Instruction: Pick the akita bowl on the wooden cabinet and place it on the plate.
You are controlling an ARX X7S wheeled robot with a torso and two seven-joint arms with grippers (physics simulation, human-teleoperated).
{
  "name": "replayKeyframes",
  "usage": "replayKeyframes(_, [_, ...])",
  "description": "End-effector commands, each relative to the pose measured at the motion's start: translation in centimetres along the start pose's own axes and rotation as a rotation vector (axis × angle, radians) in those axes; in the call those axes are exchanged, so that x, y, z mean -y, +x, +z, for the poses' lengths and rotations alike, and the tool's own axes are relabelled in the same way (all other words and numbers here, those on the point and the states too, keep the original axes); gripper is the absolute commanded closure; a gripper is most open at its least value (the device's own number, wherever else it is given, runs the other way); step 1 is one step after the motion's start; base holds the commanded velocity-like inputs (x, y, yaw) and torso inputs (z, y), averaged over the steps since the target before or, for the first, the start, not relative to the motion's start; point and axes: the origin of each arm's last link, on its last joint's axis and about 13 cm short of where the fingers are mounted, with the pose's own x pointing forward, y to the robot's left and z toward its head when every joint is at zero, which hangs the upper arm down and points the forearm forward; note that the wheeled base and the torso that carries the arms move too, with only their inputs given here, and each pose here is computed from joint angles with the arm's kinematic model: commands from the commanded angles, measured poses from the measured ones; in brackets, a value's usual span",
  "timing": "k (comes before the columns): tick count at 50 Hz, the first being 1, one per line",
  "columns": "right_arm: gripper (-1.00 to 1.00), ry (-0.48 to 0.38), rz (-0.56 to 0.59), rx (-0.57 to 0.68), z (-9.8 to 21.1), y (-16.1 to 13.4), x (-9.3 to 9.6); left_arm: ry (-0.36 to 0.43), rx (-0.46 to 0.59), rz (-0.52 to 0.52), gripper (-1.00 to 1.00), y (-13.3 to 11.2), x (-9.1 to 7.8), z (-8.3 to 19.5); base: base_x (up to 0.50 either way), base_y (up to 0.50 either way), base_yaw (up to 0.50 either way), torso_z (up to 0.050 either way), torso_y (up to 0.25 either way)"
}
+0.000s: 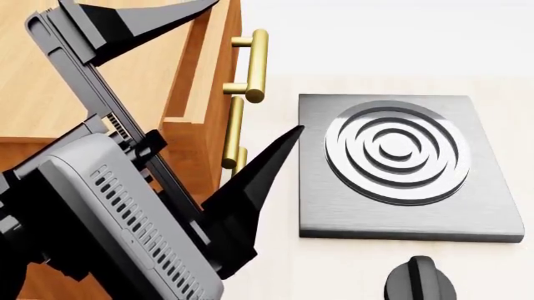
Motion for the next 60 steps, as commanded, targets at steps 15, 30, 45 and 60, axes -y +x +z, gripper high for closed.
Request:
replayKeyframes(15, [1.0, 0.176, -0.002, -0.042, -0.7, 1.6, 1.4, -0.013, -0.012, 0.002, -1.0, 0.0, 0.2, -0.6, 0.0, 0.0, 0.0, 0.0, 0.0])
replayKeyframes(30, [1.0, 0.199, -0.043, -0.034, -0.9, 1.9, 2.9, -0.018, -0.013, 0.0, -1.0, 0.0, 0.4, -0.9, 0.0, 0.0, 0.0, 0.001, 0.001])
replayKeyframes(45, [1.0, 0.209, -0.081, -0.055, -2.1, 2.4, 3.7, -0.02, -0.016, -0.003, -1.0, 0.1, 0.4, -1.0, 0.0, 0.0, 0.0, 0.0, 0.0])
replayKeyframes(60, [1.0, 0.207, -0.105, -0.068, -2.8, 2.6, 4.4, -0.022, -0.018, -0.005, -1.0, 0.1, 0.6, -1.1, 0.0, 0.0, 0.0, 0.0, 0.001])
